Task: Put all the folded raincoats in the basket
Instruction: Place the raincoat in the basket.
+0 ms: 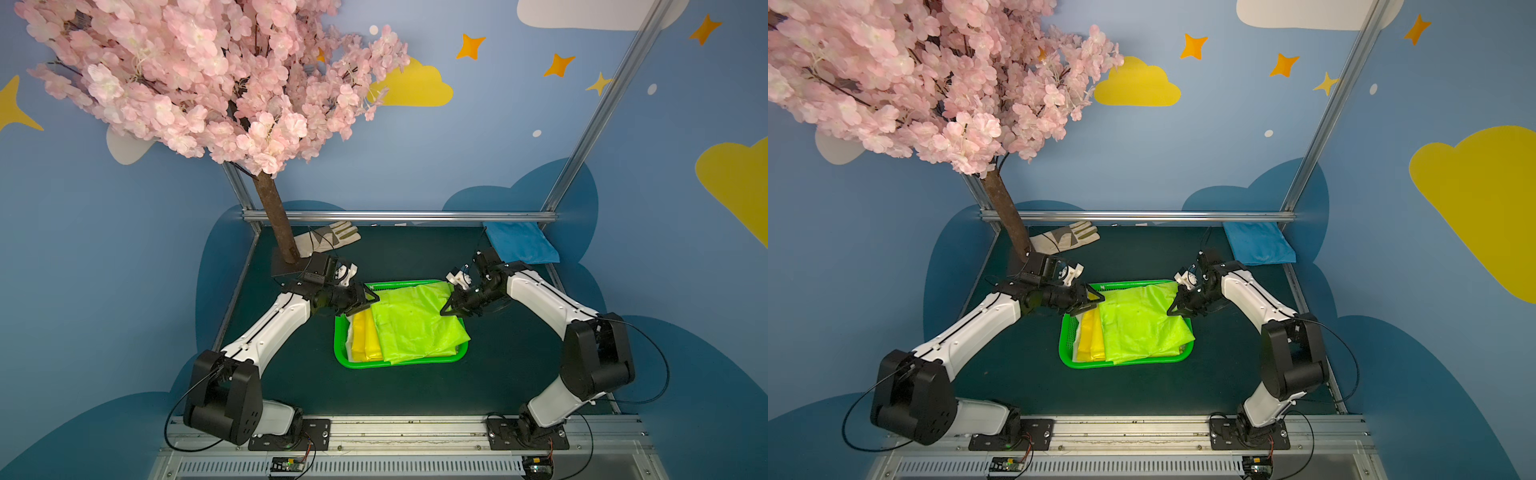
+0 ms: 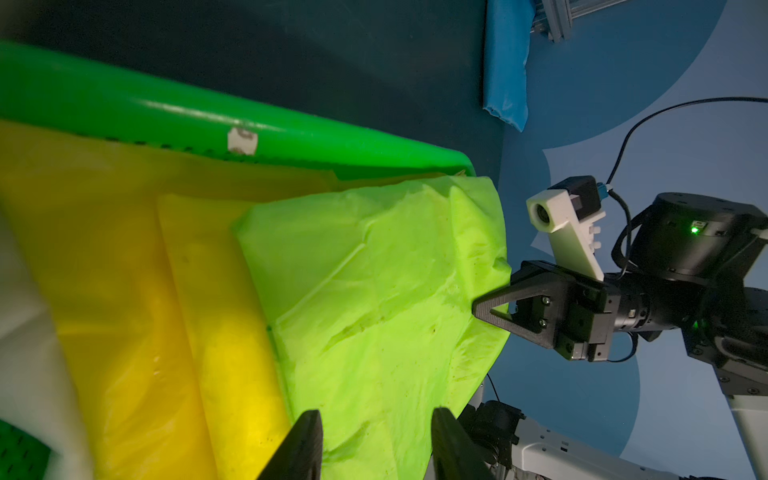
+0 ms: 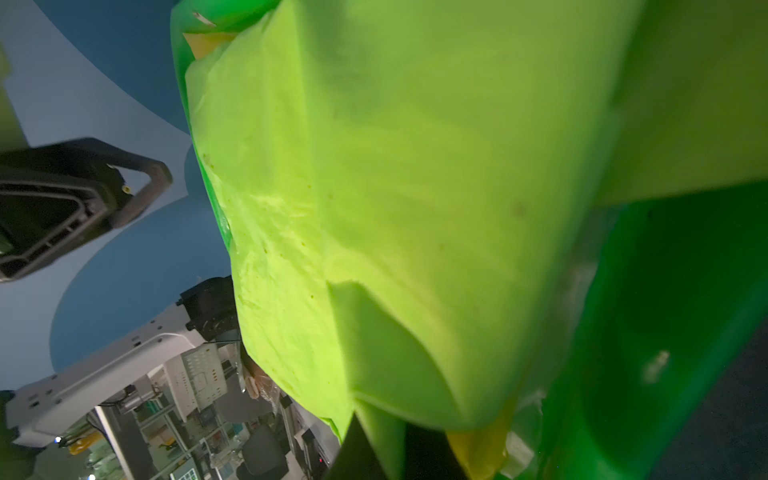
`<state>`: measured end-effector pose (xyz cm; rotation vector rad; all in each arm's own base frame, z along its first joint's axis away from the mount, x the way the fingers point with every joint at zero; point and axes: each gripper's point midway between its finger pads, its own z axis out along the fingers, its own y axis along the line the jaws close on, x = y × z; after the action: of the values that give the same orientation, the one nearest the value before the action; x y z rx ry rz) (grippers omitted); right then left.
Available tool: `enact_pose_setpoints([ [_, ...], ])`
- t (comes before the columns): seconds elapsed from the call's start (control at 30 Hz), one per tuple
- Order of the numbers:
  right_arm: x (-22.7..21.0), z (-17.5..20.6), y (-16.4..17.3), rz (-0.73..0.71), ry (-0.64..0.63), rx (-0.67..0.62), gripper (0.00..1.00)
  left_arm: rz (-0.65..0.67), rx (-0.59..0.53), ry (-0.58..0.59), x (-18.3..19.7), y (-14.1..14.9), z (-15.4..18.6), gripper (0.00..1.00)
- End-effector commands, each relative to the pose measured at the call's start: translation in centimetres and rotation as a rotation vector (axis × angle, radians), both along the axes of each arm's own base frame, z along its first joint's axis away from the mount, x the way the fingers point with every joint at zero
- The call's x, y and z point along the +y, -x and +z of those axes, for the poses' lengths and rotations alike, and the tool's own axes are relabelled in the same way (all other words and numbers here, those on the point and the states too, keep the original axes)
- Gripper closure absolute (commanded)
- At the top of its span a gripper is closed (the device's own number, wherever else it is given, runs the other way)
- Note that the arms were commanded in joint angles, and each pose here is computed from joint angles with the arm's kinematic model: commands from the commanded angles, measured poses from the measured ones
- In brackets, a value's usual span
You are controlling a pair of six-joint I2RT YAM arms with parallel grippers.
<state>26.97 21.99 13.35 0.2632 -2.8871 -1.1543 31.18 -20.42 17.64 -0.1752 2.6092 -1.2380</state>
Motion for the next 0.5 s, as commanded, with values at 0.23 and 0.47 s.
enact_pose_setpoints([
  [0.23, 2.2, -0.7, -1.5, 0.204, 0.021, -0.037, 0.93, -0.134, -0.075, -0.008, -1.5, -5.4, 1.3, 0.52],
  [0.47, 3.5, -0.1, -2.3, 0.280, -0.017, -0.094, 0.92, -0.145, -0.021, -0.007, -1.1, -8.1, -1.3, 0.50],
])
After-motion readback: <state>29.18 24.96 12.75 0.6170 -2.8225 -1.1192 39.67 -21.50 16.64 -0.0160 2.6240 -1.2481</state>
